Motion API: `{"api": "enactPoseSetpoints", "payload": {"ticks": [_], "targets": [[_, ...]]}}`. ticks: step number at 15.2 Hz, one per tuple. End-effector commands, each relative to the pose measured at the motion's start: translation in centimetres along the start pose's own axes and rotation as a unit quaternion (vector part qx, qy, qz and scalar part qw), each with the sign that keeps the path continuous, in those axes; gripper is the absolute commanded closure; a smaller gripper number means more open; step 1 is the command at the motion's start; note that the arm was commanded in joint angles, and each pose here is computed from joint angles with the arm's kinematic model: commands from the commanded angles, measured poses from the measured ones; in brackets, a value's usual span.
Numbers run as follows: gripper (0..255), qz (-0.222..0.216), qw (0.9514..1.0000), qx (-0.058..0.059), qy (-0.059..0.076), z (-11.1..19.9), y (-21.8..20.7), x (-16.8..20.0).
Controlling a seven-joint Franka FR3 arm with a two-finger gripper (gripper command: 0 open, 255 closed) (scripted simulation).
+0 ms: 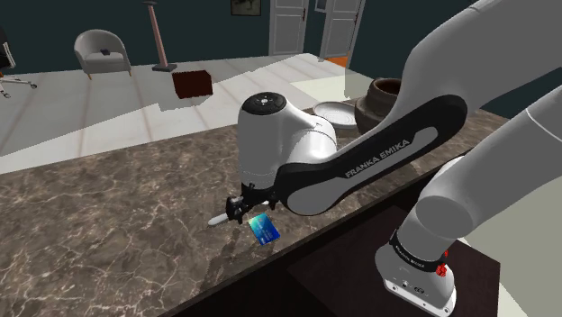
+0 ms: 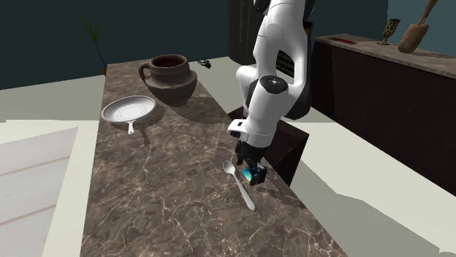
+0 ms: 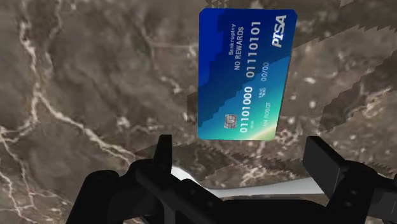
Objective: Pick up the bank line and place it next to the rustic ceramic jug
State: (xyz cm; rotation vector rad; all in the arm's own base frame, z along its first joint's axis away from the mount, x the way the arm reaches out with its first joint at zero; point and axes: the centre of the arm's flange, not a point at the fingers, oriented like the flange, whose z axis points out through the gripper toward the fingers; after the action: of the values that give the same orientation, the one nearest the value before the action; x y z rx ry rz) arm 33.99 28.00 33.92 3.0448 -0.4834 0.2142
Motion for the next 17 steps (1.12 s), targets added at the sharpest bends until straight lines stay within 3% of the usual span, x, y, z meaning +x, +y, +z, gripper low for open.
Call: {"api": "enactPoseSetpoints", "payload": {"ticks": [1, 7, 8, 17], "targets": [[0, 0.0, 1.0, 0.0, 0.0, 0.32, 0.07, -0.04], [0, 0.0, 1.0, 0.0, 0.0, 0.32, 0.07, -0.04], [255, 0.0, 1.0, 0.0, 0.0, 0.32, 0.07, -0.04], [255, 0.0, 1.0, 0.0, 0.0, 0.32, 0.07, -0.04]]}}
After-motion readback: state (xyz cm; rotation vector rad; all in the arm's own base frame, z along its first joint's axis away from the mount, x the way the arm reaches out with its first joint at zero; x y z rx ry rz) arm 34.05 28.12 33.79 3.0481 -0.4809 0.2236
